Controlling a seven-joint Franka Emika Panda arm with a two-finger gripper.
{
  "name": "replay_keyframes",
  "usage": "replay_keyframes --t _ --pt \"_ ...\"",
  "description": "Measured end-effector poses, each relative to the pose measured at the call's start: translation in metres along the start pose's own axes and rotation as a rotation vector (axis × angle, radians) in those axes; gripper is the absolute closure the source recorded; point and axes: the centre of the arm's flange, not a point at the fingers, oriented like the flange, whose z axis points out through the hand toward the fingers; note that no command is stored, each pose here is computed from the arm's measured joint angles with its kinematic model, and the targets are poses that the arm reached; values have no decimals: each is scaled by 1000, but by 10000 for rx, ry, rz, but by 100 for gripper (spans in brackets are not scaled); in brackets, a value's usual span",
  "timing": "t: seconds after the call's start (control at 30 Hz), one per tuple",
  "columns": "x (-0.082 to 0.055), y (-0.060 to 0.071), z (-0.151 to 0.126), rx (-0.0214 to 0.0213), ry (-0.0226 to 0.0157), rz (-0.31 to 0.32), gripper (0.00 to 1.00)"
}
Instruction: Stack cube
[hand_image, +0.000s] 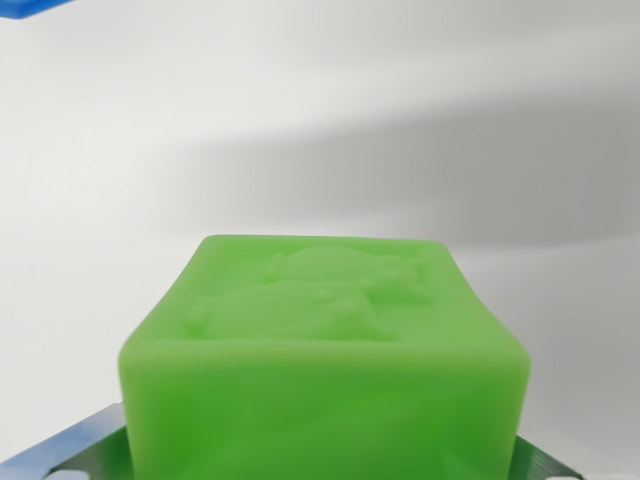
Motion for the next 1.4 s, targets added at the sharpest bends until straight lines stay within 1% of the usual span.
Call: replay_keyframes --t 0.13,0.23,0.37,0.67,0.93,1.03,1.27,1.4 --pt "0 -7 -2 -1 -2 -127 100" --pt "0 -13 -4 -9 -10 -245 100" --pt "0 -21 -6 2 -4 -380 100" --pt "1 -38 -11 -4 -13 -681 100" --pt "2 -53 -16 4 -10 -965 100" --pt "2 -59 -18 -3 -17 -1079 100" --pt "2 -73 -23 5 -14 -1329 100" --pt "2 -80 -24 0 -20 -1462 100"
